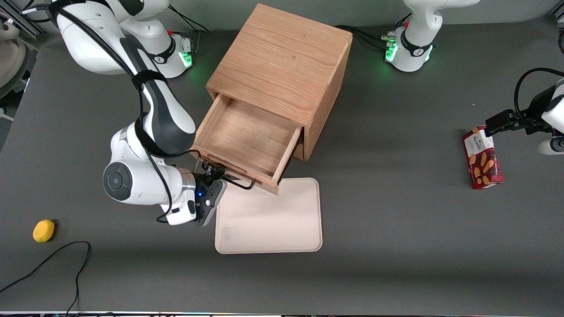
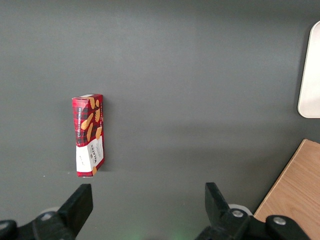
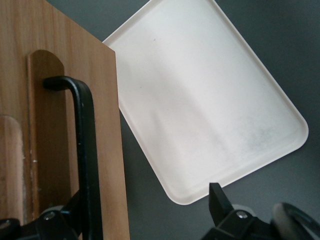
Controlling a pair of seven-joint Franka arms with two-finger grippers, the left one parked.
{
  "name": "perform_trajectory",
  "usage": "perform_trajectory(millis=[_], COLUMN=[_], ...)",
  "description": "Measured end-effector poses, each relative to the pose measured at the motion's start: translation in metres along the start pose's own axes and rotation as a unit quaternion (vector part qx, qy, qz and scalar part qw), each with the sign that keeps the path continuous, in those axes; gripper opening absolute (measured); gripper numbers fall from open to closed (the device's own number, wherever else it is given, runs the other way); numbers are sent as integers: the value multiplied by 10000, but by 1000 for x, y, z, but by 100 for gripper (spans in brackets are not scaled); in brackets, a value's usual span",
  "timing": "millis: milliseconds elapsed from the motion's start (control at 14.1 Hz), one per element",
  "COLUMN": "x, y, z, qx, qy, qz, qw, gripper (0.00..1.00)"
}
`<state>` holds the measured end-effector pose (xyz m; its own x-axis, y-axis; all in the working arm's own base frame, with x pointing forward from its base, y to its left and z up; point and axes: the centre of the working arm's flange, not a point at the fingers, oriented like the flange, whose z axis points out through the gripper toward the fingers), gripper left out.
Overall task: Open upper drawer
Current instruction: 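Keep pulling the upper drawer out further over the white tray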
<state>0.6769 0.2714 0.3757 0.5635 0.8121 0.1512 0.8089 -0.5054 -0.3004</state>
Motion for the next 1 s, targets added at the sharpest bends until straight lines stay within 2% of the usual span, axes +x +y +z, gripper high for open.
perform_trajectory(millis=[996], x=[-4], y=[30], z=[-7], qx=[-272], qy=[349], qz=[155], qw=[9989], gripper=[100])
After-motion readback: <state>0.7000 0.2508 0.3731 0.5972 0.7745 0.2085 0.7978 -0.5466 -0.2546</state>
